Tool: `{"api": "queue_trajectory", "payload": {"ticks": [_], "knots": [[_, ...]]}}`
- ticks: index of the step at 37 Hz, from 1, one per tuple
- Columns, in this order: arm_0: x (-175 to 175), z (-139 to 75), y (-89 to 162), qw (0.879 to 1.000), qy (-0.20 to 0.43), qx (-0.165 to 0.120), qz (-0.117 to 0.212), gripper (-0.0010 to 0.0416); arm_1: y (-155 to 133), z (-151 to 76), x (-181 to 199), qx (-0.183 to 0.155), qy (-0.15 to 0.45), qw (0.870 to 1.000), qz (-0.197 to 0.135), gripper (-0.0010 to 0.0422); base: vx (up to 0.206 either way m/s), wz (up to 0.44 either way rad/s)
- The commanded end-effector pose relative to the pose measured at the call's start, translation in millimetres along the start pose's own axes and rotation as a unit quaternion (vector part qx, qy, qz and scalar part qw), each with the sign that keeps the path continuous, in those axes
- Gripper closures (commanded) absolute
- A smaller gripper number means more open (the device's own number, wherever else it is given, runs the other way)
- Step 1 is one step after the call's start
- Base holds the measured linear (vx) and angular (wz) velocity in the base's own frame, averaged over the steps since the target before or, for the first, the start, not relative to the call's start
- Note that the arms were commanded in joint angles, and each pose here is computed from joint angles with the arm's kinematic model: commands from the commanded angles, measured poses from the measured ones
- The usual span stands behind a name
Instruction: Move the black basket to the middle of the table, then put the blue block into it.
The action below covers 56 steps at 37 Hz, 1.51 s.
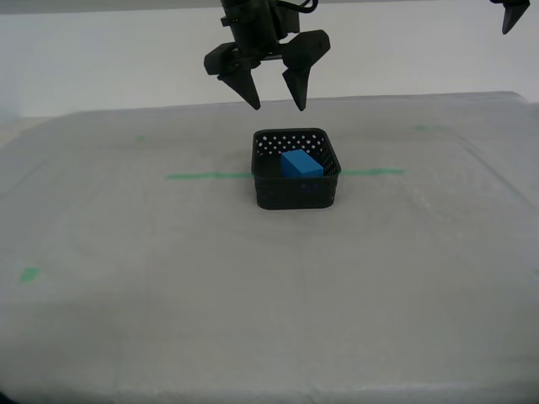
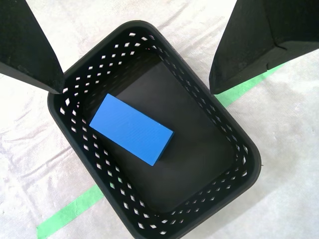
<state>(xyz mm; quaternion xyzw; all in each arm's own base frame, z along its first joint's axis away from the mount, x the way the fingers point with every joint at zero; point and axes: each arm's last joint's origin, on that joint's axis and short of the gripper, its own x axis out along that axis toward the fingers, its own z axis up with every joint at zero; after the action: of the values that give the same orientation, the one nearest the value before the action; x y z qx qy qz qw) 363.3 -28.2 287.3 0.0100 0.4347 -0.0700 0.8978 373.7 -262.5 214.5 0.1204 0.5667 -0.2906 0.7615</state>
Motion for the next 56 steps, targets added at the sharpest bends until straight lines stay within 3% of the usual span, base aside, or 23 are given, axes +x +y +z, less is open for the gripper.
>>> {"api": "queue_trajectory", "payload": {"ticks": [1, 28, 36, 56], "knots": [[0, 0, 0, 1.000, -0.001, 0.000, 0.001, 0.0055, -1, 0, 0, 0.000, 0.002, 1.000, 0.000, 0.0012, 0.000, 0.000], [0, 0, 0, 1.000, -0.001, 0.000, 0.000, 0.0055, 0, -1, -4, 0.000, 0.015, 1.000, 0.015, 0.0011, 0.000, 0.000], [0, 0, 0, 1.000, -0.001, 0.000, 0.000, 0.0055, -2, 5, -21, 0.007, 0.014, 1.000, 0.021, 0.0011, 0.000, 0.000], [0, 0, 0, 1.000, -0.001, 0.000, 0.001, 0.0055, 13, 17, -64, -0.010, -0.005, 0.999, 0.050, 0.0011, 0.000, 0.000]]}}
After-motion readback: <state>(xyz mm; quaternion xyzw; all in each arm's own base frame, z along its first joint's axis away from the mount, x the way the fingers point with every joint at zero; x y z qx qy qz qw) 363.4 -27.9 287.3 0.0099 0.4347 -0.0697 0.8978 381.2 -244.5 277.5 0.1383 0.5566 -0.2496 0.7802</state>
